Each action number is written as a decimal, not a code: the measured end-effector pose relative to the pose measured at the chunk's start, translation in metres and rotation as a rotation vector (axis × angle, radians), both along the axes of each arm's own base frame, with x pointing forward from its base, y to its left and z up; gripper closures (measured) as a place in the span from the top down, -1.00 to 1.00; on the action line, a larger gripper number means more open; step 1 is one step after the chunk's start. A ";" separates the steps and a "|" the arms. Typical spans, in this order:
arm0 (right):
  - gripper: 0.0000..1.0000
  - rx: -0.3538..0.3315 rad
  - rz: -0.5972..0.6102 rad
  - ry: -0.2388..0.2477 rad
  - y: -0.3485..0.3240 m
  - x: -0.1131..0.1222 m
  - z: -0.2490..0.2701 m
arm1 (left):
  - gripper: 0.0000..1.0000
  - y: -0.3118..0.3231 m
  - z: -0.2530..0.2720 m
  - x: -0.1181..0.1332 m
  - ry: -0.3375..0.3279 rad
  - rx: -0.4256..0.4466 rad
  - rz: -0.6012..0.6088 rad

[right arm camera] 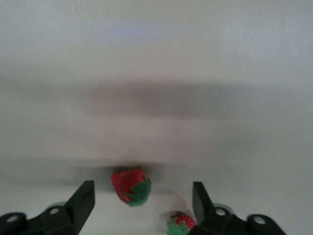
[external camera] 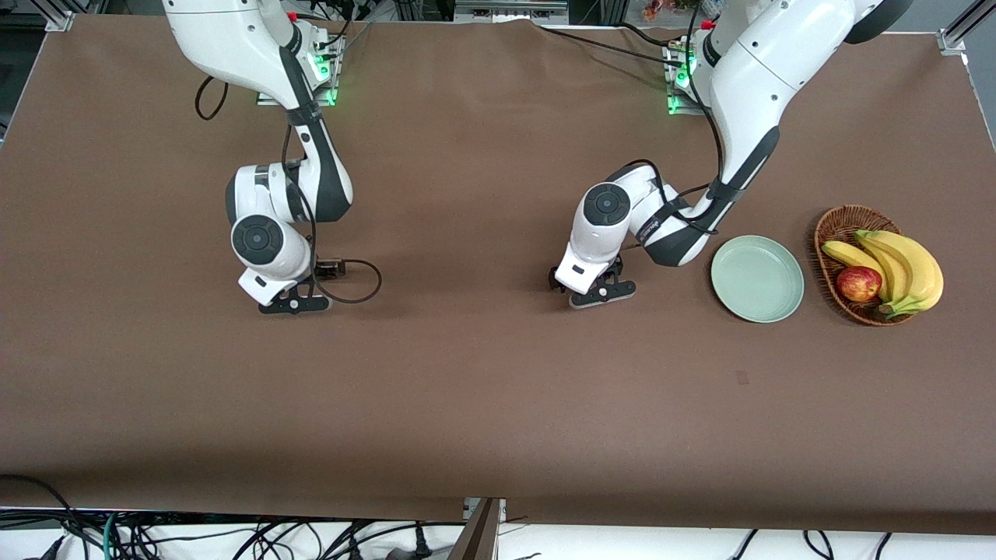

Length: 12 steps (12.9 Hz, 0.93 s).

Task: Collect all strawberries into plate
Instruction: 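Grasp the strawberry with the left gripper while the right gripper reaches another, then drop the strawberry on the plate while the right gripper grasps another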

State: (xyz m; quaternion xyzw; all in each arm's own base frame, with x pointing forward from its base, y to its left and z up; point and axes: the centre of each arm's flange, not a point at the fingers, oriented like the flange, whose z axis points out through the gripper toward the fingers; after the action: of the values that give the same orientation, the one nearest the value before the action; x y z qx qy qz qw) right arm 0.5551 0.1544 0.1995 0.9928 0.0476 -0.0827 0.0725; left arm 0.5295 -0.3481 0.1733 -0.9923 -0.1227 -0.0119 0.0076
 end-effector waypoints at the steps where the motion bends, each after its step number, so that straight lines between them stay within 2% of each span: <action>1: 0.74 0.006 -0.007 0.002 -0.003 -0.006 -0.002 | 0.35 0.000 -0.001 -0.001 0.004 0.005 0.000; 2: 0.61 0.015 -0.019 0.006 -0.003 -0.010 -0.004 | 0.10 0.001 -0.002 -0.001 0.012 0.012 0.004; 4: 0.52 0.028 -0.030 0.009 -0.002 -0.012 -0.005 | -0.31 0.001 0.001 0.000 0.019 0.007 0.021; 6: 0.51 0.036 -0.035 0.000 -0.001 -0.012 -0.005 | -0.34 0.005 0.008 0.006 0.046 -0.004 0.050; 8: 0.48 0.063 -0.045 -0.015 -0.001 -0.012 -0.007 | -0.34 0.020 0.034 0.023 0.104 -0.040 0.036; 10: 0.44 0.112 -0.053 -0.007 -0.002 -0.013 -0.013 | -0.34 0.070 0.073 0.050 0.150 -0.063 0.000; 12: 0.42 0.130 -0.048 -0.001 -0.004 -0.013 -0.019 | -0.34 0.145 0.109 0.070 0.195 -0.067 -0.062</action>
State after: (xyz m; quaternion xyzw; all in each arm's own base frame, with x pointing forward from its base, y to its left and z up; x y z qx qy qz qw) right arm 0.5417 0.1502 0.1803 0.9963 0.0289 -0.0805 0.0059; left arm 0.5999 -0.2034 0.2823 -0.9918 -0.0908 0.0887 -0.0140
